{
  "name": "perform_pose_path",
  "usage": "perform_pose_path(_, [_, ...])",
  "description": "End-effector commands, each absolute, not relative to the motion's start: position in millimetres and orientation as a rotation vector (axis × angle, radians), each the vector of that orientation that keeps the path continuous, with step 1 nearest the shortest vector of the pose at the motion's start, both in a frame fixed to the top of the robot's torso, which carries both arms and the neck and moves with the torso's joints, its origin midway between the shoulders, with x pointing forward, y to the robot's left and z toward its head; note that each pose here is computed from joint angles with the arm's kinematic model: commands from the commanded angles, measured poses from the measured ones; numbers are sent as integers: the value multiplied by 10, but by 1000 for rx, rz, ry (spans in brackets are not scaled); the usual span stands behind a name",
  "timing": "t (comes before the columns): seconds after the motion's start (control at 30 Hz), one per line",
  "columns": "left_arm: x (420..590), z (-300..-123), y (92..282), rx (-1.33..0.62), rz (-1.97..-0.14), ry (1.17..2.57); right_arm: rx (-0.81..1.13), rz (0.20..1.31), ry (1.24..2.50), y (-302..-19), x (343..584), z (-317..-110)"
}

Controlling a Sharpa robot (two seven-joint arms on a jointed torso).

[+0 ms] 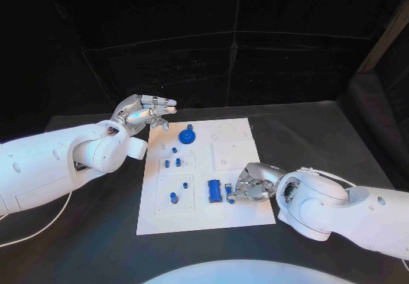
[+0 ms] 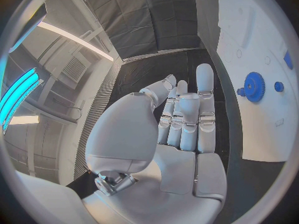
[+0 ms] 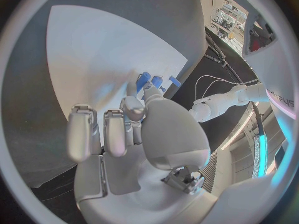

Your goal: Assemble the parts on the task board

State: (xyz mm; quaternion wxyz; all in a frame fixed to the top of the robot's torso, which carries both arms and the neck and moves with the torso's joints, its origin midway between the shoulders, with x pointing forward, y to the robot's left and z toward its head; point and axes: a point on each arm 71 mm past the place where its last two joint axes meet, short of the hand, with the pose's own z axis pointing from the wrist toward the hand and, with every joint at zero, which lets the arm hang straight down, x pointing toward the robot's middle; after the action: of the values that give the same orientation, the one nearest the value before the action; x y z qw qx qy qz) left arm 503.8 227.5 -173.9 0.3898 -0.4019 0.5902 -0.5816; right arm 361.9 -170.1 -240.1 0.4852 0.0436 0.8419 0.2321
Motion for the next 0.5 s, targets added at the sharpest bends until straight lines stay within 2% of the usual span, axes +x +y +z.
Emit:
perform_pose_path(0.03, [5041,-1729,2261,-1019,-1492,1501,86,597,2031,-1682,3608,-2378])
perform_pose_path(0.5, [5045,-1732,2255,-1019,-1491,1503,99,589,2024,-1697,3633,-2387])
